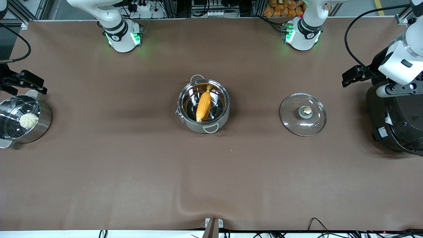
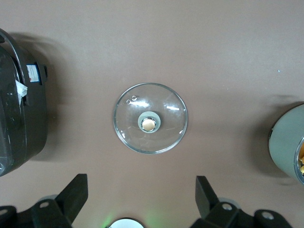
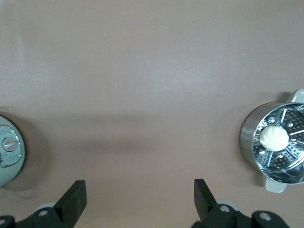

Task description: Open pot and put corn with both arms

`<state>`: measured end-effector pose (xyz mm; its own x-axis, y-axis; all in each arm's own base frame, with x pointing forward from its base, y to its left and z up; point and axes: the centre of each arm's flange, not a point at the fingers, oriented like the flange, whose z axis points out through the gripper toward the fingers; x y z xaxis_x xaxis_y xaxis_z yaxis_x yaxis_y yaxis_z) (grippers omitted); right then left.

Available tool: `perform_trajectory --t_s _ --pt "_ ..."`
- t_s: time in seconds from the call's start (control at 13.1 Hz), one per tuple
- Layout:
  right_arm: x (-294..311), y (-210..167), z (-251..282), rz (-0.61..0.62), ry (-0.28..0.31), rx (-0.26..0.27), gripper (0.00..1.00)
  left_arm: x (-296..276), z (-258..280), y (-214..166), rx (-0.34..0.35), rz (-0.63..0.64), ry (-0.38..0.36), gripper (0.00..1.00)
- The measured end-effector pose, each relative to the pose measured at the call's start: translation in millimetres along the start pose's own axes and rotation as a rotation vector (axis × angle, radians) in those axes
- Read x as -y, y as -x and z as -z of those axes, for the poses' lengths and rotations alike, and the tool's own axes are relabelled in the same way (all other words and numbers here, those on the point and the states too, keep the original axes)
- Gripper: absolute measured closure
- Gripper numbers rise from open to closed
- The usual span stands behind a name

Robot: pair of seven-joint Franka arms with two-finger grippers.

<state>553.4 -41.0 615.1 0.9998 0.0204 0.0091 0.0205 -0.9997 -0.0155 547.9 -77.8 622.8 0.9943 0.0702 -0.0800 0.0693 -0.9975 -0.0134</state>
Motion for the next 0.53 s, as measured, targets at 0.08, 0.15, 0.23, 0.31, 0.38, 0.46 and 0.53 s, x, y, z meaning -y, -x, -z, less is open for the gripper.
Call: perform_trajectory --t_s 0.08,0.15,0.23,0.31,0.38,0.46,0.53 --pt "0.5 0.0 0.0 -0.001 -0.003 0.000 0.00 0.2 0.9 0.6 -0.002 0.000 0.000 0.00" --pt "0.6 -0.1 0.0 -0.002 -0.004 0.000 0.00 0.3 1.1 0.7 -0.002 0.001 0.000 0.00" --pt "0.6 -0.1 0.0 -0.003 -0.004 -0.001 0.00 0.7 1.3 0.5 -0.003 0.001 0.000 0.00" --pt "0.6 -0.1 -0.1 -0.003 -0.004 -0.001 0.00 1.3 1.9 0.4 -0.005 0.002 0.001 0.00" --pt "0.6 -0.1 -0.1 -0.003 -0.004 -0.001 0.00 2.0 2.7 0.3 -0.007 0.004 0.001 0.00" --pt "0.7 -0.1 -0.1 -0.003 -0.004 -0.001 0.00 2.7 3.3 0.4 -0.009 0.005 0.002 0.00" --pt "0.8 -0.1 -0.1 -0.003 -0.004 -0.001 0.00 3.7 4.1 0.4 -0.010 0.007 0.002 0.00"
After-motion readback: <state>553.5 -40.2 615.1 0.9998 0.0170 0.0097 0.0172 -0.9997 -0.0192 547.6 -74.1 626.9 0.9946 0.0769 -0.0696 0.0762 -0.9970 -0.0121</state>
